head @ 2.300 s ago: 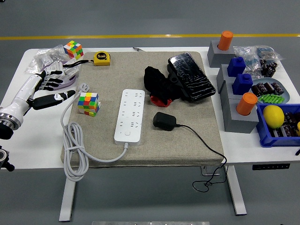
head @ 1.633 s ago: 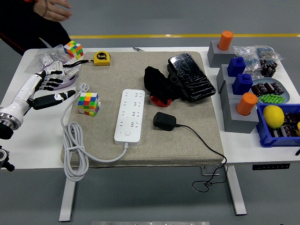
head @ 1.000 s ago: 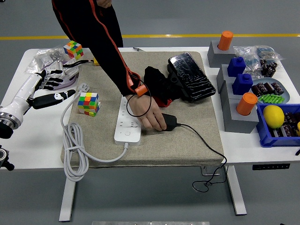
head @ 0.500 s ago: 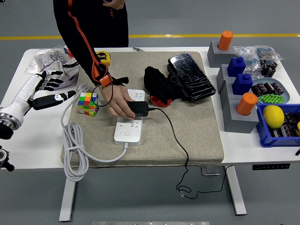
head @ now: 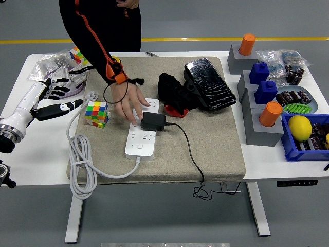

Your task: Pull the plug out and thorw away

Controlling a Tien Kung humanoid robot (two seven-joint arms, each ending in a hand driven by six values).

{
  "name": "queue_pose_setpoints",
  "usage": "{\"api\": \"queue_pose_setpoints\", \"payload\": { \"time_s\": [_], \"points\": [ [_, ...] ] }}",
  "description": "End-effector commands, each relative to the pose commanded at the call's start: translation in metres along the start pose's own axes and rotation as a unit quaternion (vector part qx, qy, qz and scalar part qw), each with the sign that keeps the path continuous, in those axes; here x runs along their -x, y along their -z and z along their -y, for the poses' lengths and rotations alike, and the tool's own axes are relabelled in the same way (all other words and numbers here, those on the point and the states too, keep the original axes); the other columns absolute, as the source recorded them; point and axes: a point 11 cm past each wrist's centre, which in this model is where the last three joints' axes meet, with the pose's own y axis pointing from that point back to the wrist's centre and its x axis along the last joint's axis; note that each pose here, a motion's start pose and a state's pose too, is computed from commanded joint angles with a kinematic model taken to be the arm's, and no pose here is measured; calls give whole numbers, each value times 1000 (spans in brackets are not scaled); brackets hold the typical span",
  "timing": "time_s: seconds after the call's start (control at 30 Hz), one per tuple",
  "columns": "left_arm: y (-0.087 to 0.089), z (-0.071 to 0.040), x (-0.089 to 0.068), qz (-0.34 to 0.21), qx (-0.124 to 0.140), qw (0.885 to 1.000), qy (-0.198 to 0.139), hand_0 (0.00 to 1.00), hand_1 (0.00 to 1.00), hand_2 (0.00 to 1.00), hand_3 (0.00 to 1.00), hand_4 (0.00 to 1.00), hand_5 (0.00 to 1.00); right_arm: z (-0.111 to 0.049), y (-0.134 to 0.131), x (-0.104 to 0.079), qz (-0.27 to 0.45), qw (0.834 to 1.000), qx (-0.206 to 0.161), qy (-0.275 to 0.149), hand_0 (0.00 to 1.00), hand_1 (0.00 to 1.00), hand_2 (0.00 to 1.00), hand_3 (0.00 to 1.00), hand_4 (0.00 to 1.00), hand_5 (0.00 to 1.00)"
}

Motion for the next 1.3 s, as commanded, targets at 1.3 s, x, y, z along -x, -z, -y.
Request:
{"api": "queue_pose_setpoints", "payload": {
  "time_s": [1.3],
  "points": [
    [-98, 74, 142, 211, 125, 947, 206, 704, 779, 766, 830, 986, 316, 0, 5, -1, -10, 1000, -1, -3, 660, 698, 706, 702, 998, 512]
  ]
}}
